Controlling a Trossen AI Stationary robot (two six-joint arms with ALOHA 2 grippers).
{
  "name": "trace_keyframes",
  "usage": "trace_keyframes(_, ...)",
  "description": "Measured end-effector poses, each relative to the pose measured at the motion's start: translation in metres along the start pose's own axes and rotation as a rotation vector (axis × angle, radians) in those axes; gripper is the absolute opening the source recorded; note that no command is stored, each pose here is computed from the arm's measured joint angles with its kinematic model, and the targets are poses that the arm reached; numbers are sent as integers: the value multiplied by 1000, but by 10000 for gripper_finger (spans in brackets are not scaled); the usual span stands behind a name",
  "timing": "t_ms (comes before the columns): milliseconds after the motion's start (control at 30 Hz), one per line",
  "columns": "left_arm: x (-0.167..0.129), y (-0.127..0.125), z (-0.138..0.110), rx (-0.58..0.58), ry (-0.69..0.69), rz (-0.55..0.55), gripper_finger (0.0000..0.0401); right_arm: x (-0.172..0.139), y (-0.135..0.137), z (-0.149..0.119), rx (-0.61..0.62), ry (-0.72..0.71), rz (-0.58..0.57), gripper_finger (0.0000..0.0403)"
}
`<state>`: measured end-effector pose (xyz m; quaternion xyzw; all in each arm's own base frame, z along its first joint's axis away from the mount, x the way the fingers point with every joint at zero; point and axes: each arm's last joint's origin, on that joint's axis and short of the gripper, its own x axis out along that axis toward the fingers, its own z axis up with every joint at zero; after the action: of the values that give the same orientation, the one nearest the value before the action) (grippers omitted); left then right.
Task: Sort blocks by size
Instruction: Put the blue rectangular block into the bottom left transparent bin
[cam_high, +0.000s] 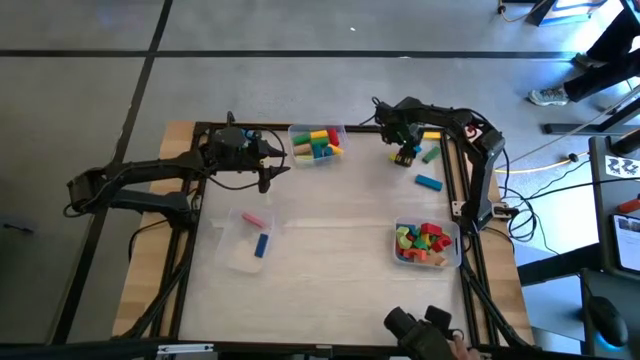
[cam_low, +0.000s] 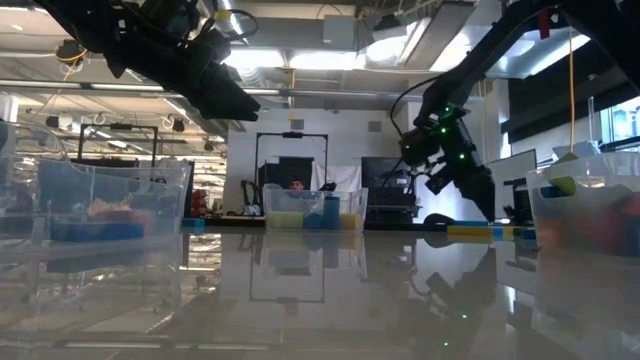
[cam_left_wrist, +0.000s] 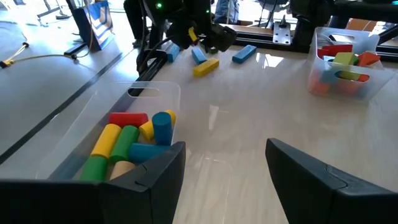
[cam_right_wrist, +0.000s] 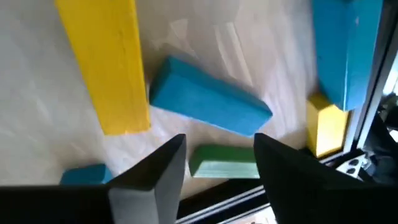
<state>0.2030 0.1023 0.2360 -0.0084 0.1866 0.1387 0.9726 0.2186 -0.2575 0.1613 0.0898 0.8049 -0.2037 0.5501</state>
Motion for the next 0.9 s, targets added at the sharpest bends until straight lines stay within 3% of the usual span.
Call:
trace_keyframes(200,0,0,0,0,1,0,218,0,-1,3,-107,-24,-32,204)
trace_keyframes(533,0,0,-2,18,21,-2,218,19,7,-1,-292,11,-49,180)
trace_keyframes(700,0,0,-2,21,16,-2,218,26,6,2,-307,-9,-136,165)
trace_keyframes(900,0,0,-2,16,16,-2,218,27,6,3,-300,-16,-159,150)
